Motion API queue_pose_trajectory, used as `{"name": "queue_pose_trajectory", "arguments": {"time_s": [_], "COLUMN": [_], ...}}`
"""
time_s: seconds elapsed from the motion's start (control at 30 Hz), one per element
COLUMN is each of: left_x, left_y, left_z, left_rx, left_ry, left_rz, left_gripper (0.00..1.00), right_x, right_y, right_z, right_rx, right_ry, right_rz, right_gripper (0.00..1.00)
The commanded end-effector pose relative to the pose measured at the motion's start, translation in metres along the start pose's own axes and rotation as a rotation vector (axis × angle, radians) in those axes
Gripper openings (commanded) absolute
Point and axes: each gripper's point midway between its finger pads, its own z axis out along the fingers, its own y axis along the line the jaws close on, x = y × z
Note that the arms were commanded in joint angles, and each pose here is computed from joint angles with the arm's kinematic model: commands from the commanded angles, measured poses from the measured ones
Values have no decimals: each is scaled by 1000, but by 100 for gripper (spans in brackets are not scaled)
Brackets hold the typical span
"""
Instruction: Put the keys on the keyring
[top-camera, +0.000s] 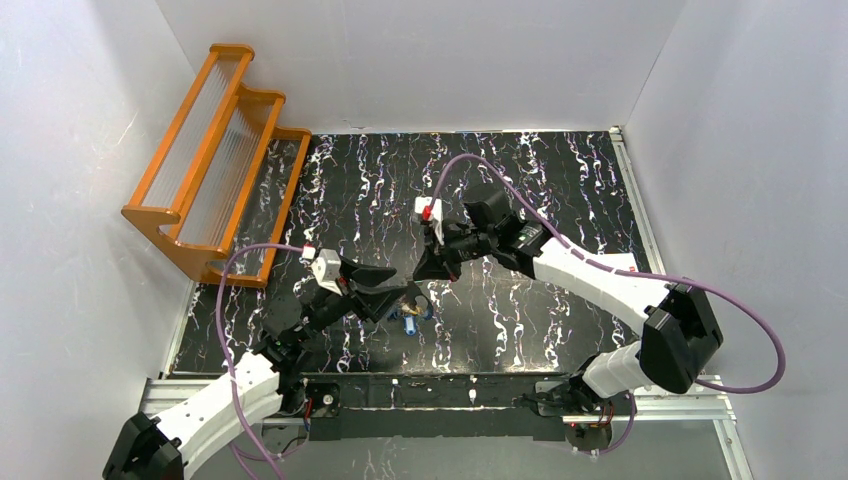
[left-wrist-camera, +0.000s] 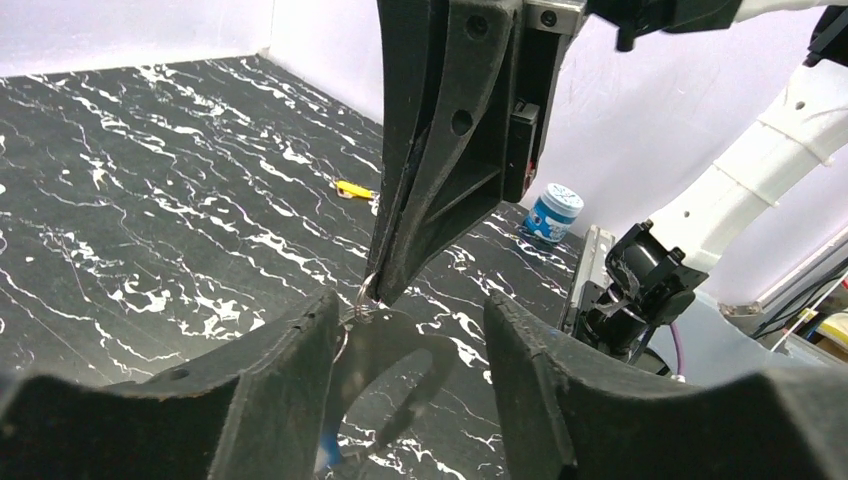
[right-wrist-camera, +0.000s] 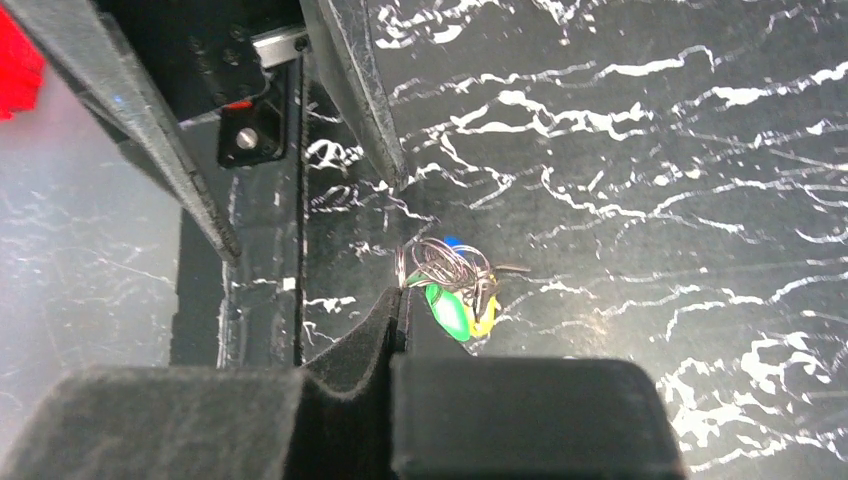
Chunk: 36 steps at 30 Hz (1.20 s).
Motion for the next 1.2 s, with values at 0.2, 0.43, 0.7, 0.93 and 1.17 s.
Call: {"name": "queue_pose_trajectory", "arguments": {"time_s": [0.2, 0.43, 0.7, 0.93, 1.17], "left_x": [-8, -7, -7, -7, -5], "left_y": [4, 14, 32, 38, 39], "left_z": [5, 1, -11, -18, -20], "left_rx": [-20, -84, -198, -241, -252], "left_ry": [-3, 9, 10, 14, 23], "left_rz": [49, 66, 88, 96, 96], "left_gripper": [61, 64, 65, 68, 70], "right_x": [34, 24, 6, -1, -8], "right_y": [-26, -24, -8, -22, -56], "right_z": [0, 5, 16, 6, -34], "right_rx": [247, 232, 123, 86, 240], "right_ry": [290, 233, 65, -18, -61], "right_rz": [-133, -146, -153, -41, 21], "right_gripper": [1, 1, 1, 1, 1]}}
